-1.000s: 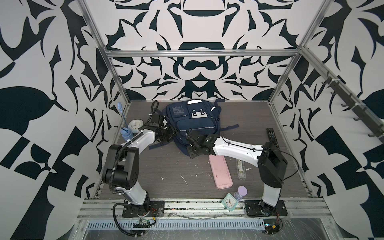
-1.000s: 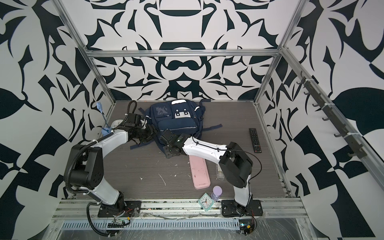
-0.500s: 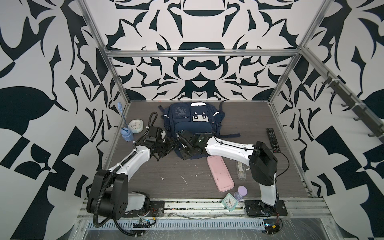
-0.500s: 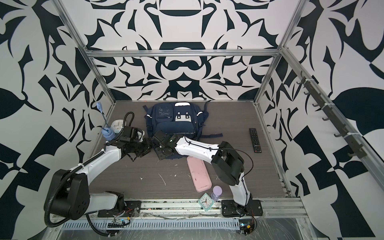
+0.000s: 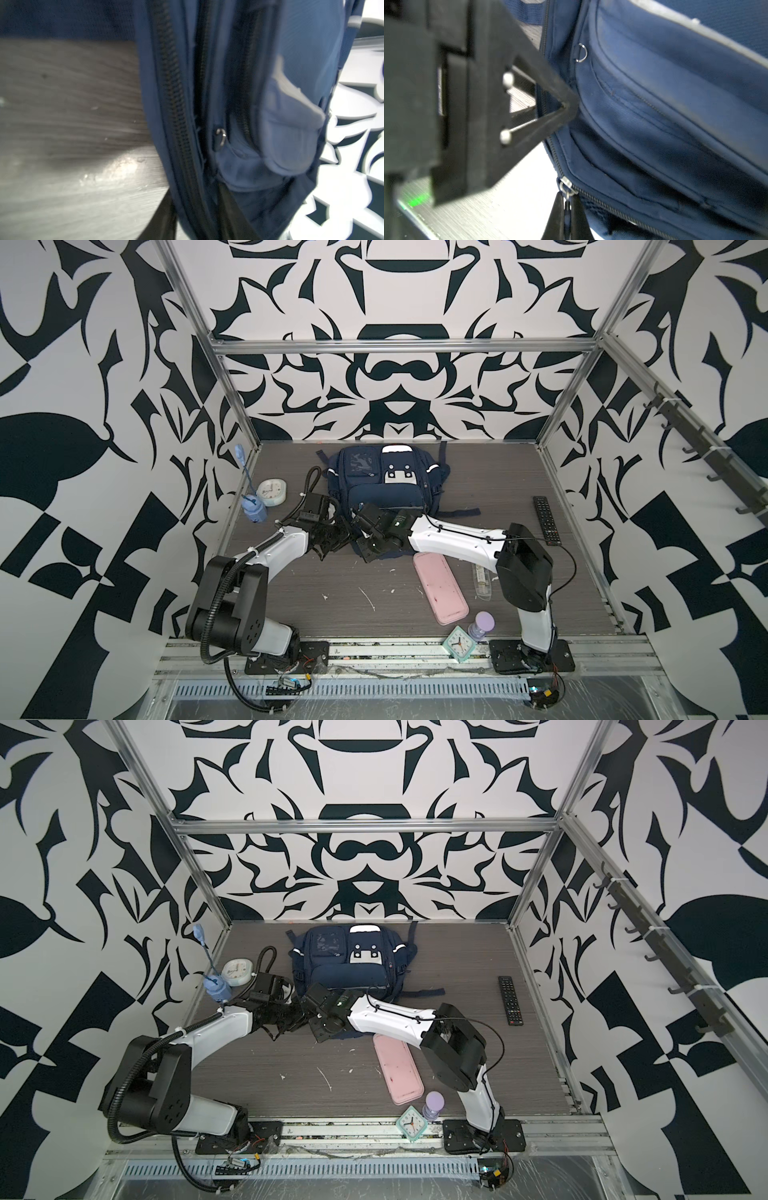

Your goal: Pack the student bag

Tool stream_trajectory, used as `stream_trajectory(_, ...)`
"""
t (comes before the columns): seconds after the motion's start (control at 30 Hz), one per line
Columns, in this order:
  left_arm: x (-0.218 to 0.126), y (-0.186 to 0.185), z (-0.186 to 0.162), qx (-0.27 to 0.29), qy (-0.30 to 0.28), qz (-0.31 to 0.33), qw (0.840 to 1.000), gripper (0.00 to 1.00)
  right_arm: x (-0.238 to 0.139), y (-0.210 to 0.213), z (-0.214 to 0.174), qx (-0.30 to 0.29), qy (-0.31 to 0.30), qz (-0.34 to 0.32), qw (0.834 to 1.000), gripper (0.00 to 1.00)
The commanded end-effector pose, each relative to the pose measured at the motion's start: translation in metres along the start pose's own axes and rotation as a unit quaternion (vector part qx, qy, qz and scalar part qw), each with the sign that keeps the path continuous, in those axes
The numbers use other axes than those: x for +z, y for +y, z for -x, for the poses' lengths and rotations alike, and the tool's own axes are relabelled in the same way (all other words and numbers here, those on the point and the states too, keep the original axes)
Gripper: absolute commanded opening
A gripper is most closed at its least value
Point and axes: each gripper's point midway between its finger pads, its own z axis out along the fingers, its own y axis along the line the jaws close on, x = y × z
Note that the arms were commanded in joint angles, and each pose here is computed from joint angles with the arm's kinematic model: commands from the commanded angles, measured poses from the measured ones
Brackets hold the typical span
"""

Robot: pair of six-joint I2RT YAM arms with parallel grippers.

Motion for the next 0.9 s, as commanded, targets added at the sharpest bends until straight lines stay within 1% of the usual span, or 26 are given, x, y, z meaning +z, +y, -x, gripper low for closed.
stream_trajectory(0.0,0.002,-0.013,0.015,0.010,-0.013,-0.011,1.000,0.16,-0.030,-0.001,0.005,-0.022,-0.025,-0.008,0.999,0.00)
stream_trajectory(0.07,0.004,-0.012,0.015,0.011,-0.007,-0.009,1.000,0.06,-0.033,-0.009,0.000,-0.027,-0.022,-0.023,0.999,0.00)
stream_trajectory(0.17,0.003,-0.008,0.016,0.016,-0.009,-0.002,1.000,0.01,-0.038,-0.026,-0.006,-0.025,-0.019,-0.041,0.999,0.00)
stream_trajectory(0.3,-0.004,0.003,0.024,0.009,-0.020,0.004,1.000,0.00,-0.049,-0.067,-0.014,0.007,-0.016,-0.062,0.998,0.00)
stream_trajectory(0.43,-0.010,0.010,0.030,0.001,-0.025,0.003,1.000,0.00,-0.065,-0.135,-0.025,0.070,-0.015,-0.097,0.993,0.00)
stream_trajectory(0.5,-0.011,0.010,0.032,0.001,-0.026,0.003,1.000,0.00,-0.073,-0.159,-0.030,0.100,-0.018,-0.102,0.990,0.00)
stream_trajectory(0.53,-0.011,0.008,0.033,0.001,-0.025,0.000,1.000,0.01,-0.076,-0.165,-0.031,0.108,-0.023,-0.102,0.989,0.00)
stream_trajectory(0.63,-0.006,0.007,0.035,-0.003,-0.020,-0.003,1.000,0.04,-0.080,-0.163,-0.031,0.114,-0.028,-0.094,0.989,0.00)
stream_trajectory(0.73,-0.002,0.002,0.042,-0.005,-0.019,-0.008,1.000,0.08,-0.076,-0.152,-0.030,0.115,-0.030,-0.075,0.990,0.00)
stream_trajectory(0.87,-0.003,-0.008,0.055,-0.001,-0.032,-0.014,0.999,0.09,-0.070,-0.142,-0.026,0.112,-0.034,-0.066,0.991,0.00)
